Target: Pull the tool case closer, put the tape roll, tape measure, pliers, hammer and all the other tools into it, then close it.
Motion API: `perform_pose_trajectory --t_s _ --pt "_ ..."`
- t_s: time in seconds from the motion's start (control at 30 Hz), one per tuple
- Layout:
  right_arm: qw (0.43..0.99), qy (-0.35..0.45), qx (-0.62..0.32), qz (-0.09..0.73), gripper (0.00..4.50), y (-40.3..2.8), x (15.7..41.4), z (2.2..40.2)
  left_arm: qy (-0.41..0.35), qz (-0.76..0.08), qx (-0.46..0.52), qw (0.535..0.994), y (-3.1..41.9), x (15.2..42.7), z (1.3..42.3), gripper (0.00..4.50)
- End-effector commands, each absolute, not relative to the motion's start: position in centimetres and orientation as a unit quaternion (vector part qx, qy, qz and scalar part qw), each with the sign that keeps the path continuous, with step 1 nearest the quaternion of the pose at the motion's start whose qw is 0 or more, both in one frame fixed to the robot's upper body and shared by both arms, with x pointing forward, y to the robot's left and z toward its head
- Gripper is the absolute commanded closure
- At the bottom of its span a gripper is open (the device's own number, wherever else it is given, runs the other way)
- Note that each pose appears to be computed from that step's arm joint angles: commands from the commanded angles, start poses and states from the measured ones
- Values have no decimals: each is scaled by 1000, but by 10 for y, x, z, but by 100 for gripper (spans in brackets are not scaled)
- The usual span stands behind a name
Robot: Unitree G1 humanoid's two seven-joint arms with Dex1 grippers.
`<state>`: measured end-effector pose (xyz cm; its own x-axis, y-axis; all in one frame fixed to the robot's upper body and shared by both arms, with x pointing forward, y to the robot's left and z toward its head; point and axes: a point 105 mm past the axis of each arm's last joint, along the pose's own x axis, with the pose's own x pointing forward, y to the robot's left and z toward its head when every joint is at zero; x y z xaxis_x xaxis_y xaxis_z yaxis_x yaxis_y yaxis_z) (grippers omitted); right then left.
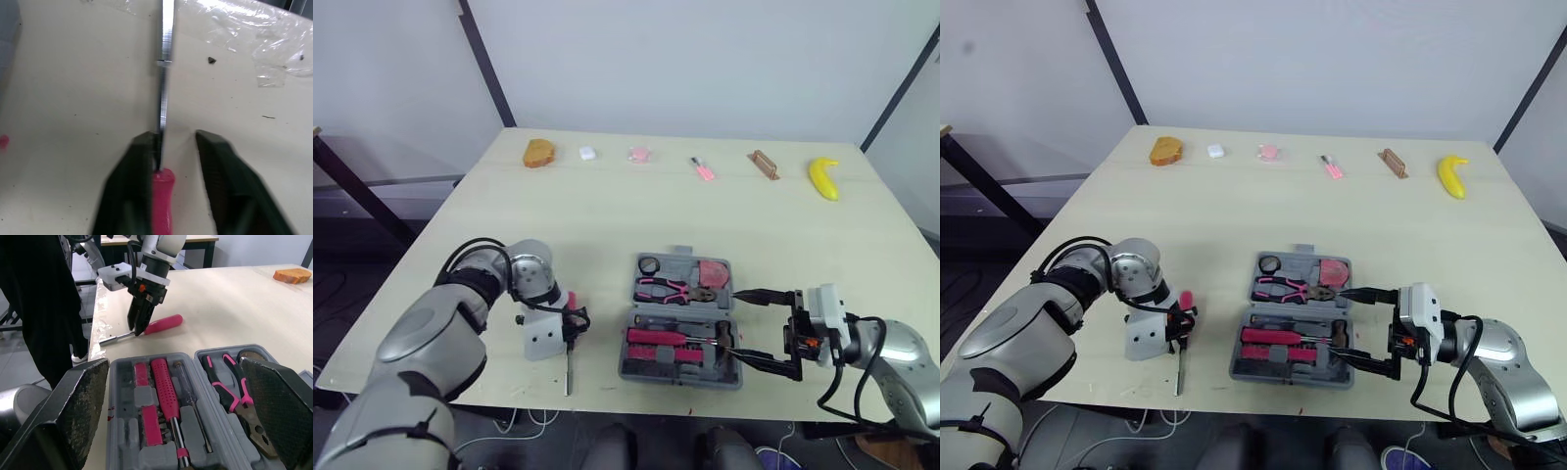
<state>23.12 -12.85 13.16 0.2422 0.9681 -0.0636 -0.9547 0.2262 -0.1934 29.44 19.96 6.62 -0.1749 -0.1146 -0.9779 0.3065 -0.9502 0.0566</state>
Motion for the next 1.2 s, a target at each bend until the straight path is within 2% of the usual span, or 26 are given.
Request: perform_pose_trajectory --t_s 0.03,0.27,0.37,0.47,0.57,0.6,0.93,1.2 --pt "776 -52 -102 620 0 -125 229 138 87 -751 639 142 208 299 70 444" --pt "777 -53 -101 619 0 -124 228 138 96 -746 639 160 209 302 66 444" --pt "778 -52 -101 618 0 -124 228 137 90 -749 638 156 208 300 66 354" --pt "778 -51 -101 618 0 -123 228 137 81 -748 644 136 209 300 68 188" --pt "779 -51 -102 617 0 -123 229 138 103 -739 653 131 215 305 72 62" --pt "779 -51 -102 617 0 -122 229 138 105 -736 656 130 216 306 73 2" --pt "779 -52 -103 616 0 -122 230 139 107 -707 685 141 212 323 84 2" --pt "781 -52 -105 613 0 -121 229 140 95 -716 677 137 204 320 72 2"
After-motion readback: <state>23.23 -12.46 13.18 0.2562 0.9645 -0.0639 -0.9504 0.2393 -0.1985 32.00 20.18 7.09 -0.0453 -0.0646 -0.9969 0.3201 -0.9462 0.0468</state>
